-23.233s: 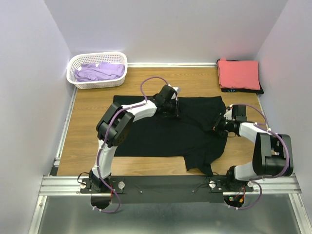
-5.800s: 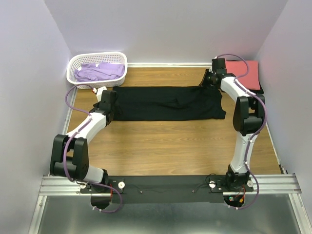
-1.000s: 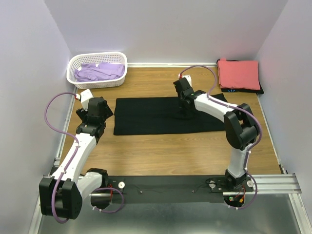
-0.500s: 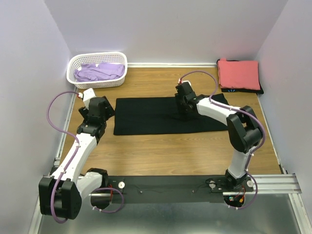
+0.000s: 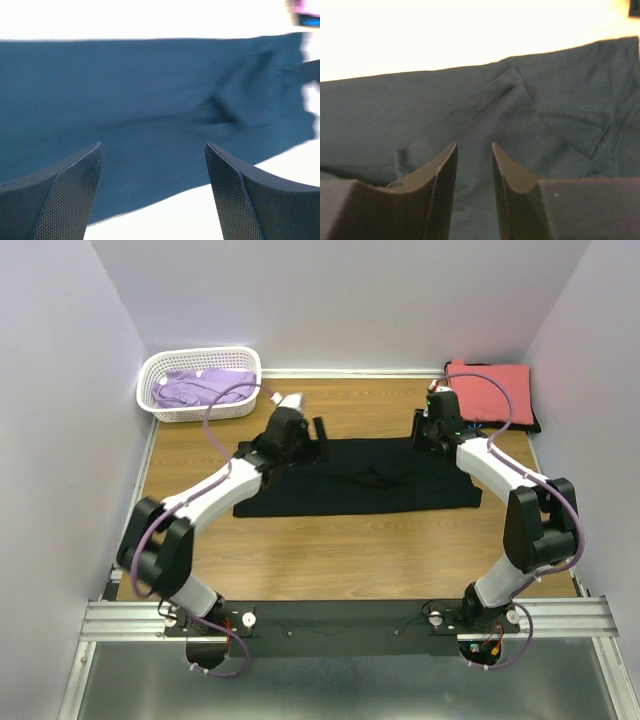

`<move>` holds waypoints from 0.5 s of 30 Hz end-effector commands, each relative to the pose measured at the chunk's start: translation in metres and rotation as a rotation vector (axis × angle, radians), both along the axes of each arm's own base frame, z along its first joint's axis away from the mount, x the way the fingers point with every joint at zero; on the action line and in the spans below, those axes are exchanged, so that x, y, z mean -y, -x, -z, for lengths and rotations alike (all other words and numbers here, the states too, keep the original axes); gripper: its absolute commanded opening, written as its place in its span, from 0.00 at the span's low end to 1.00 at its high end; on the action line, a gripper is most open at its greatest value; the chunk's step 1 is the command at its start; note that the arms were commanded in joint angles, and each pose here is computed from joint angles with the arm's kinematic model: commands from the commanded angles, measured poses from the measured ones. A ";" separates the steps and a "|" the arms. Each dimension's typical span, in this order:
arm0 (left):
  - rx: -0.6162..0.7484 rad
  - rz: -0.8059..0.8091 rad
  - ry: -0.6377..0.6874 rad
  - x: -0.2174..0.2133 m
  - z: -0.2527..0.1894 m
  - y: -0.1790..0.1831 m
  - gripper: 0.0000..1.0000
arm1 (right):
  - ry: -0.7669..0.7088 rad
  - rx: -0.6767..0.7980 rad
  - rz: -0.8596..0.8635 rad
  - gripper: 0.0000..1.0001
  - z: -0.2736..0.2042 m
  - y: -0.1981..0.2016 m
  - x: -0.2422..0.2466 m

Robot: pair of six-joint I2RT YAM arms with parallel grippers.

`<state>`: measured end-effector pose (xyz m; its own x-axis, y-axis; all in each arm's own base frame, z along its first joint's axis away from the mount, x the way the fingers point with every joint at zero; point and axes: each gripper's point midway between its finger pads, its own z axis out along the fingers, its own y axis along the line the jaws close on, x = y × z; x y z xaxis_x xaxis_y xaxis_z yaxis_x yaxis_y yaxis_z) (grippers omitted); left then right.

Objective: Fold and stack the t-shirts
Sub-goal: Fold the tshirt

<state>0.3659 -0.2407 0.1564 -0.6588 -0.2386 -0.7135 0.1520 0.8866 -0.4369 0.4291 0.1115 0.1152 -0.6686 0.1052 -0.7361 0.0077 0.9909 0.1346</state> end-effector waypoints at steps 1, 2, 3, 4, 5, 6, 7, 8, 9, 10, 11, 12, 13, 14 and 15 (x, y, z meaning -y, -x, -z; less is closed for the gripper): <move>-0.034 0.153 0.108 0.070 -0.004 -0.011 0.89 | -0.124 -0.001 -0.059 0.39 0.006 -0.006 -0.009; -0.047 0.171 0.109 0.079 0.001 -0.012 0.88 | -0.137 -0.007 -0.058 0.38 0.011 -0.008 -0.008; -0.061 0.196 0.115 0.089 0.005 -0.013 0.88 | -0.148 -0.007 -0.052 0.37 0.013 -0.011 -0.005; -0.084 0.216 0.109 0.102 0.016 -0.017 0.88 | -0.176 -0.015 -0.038 0.36 0.018 -0.015 -0.001; -0.094 0.230 0.109 0.108 0.021 -0.019 0.88 | -0.189 -0.017 -0.031 0.35 0.021 -0.017 0.001; -0.131 0.238 0.091 0.114 0.040 -0.019 0.87 | -0.223 -0.014 -0.015 0.35 0.024 -0.020 0.006; -0.137 0.243 0.089 0.118 0.043 -0.021 0.87 | -0.238 -0.018 -0.009 0.34 0.028 -0.021 0.009; -0.127 0.256 0.097 0.127 0.039 -0.024 0.87 | -0.254 -0.037 0.000 0.34 0.039 -0.020 0.012; -0.136 0.258 0.092 0.130 0.045 -0.025 0.87 | -0.271 -0.046 0.006 0.34 0.044 -0.020 0.015; -0.159 0.261 0.078 0.133 0.057 -0.026 0.86 | -0.299 -0.065 0.013 0.33 0.053 -0.017 0.017; -0.154 0.265 0.079 0.137 0.056 -0.028 0.86 | -0.309 -0.085 0.019 0.32 0.060 -0.014 0.020; -0.157 0.268 0.072 0.140 0.060 -0.028 0.86 | -0.316 -0.109 0.030 0.32 0.070 -0.010 0.024; -0.172 0.269 0.064 0.141 0.068 -0.028 0.86 | -0.329 -0.103 0.027 0.31 0.075 -0.008 0.023; -0.171 0.269 0.059 0.142 0.070 -0.028 0.86 | -0.334 -0.113 0.032 0.29 0.080 -0.006 0.024; -0.179 0.268 0.053 0.142 0.075 -0.027 0.86 | -0.338 -0.127 0.038 0.28 0.086 -0.001 0.026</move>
<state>0.3957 -0.3718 0.0788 -0.8098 -0.0865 -0.5802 0.2763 0.8163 -0.5073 0.4413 0.0789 0.0495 -0.7192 0.3168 -0.6183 0.0808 0.9221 0.3785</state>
